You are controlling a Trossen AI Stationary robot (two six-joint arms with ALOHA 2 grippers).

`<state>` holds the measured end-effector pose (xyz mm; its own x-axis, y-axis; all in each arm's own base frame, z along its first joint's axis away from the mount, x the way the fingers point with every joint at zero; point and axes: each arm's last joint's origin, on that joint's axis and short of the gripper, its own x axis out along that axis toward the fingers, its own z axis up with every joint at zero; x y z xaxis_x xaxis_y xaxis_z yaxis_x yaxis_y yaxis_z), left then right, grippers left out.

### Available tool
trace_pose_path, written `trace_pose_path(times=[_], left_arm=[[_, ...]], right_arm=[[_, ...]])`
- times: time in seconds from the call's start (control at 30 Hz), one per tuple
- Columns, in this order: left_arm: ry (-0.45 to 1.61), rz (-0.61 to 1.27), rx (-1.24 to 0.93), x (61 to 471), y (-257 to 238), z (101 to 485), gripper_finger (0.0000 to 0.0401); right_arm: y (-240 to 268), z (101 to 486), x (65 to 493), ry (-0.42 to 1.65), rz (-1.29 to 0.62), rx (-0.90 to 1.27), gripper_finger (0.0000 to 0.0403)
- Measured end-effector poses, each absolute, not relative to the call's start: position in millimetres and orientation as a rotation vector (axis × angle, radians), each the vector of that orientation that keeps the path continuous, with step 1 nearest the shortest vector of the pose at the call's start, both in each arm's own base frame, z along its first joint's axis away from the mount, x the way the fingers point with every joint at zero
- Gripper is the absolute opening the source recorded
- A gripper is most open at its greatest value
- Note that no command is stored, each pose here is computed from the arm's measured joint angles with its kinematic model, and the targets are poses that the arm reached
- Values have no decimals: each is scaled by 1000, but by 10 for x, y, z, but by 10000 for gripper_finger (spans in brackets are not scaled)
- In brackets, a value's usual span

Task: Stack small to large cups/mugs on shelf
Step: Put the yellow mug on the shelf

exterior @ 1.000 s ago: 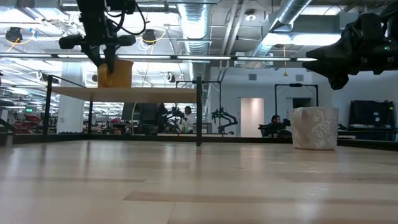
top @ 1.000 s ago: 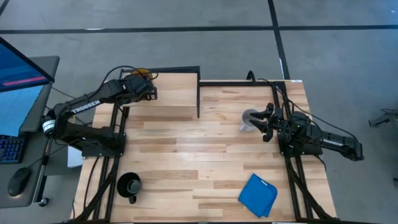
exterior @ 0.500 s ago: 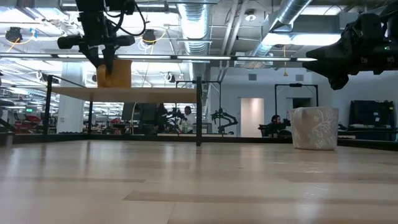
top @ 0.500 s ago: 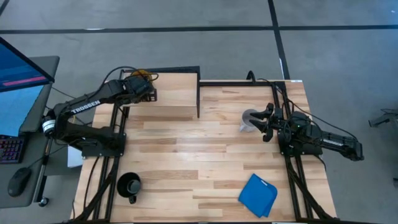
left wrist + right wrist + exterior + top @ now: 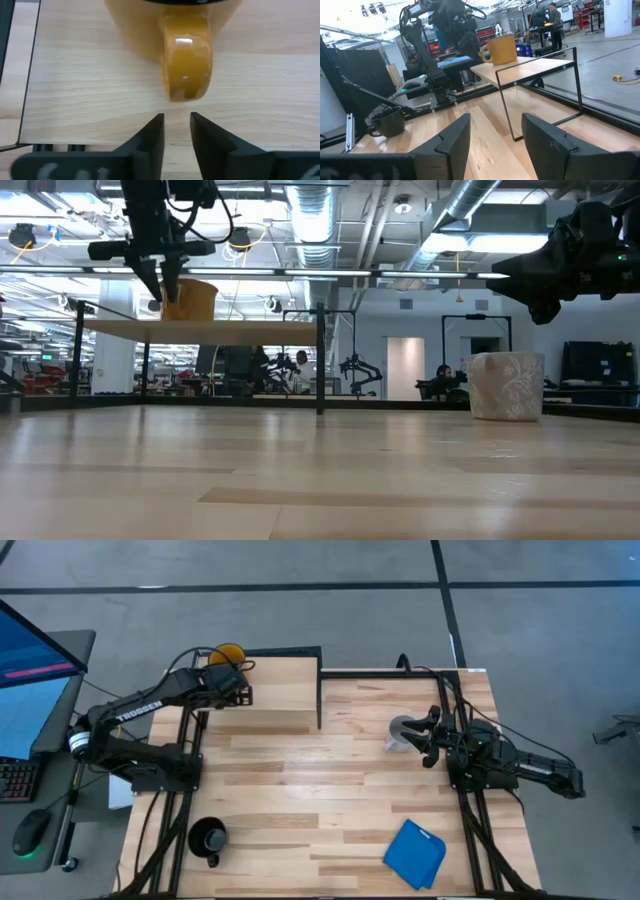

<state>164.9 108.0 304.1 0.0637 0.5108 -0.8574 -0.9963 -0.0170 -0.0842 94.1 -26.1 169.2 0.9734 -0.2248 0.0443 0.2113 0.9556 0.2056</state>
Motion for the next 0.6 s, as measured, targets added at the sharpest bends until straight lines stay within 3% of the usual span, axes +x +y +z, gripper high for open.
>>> trace_pose_path(times=[0.17,0.6], left_arm=[[737,1385,-868,1653,1076,3042,53],[807,1374,-902,1629,888,3036,50]], right_arm=[[-261,1692,941,-67,-221,201,201],[-265,1692,940,-69,-234,201,201]])
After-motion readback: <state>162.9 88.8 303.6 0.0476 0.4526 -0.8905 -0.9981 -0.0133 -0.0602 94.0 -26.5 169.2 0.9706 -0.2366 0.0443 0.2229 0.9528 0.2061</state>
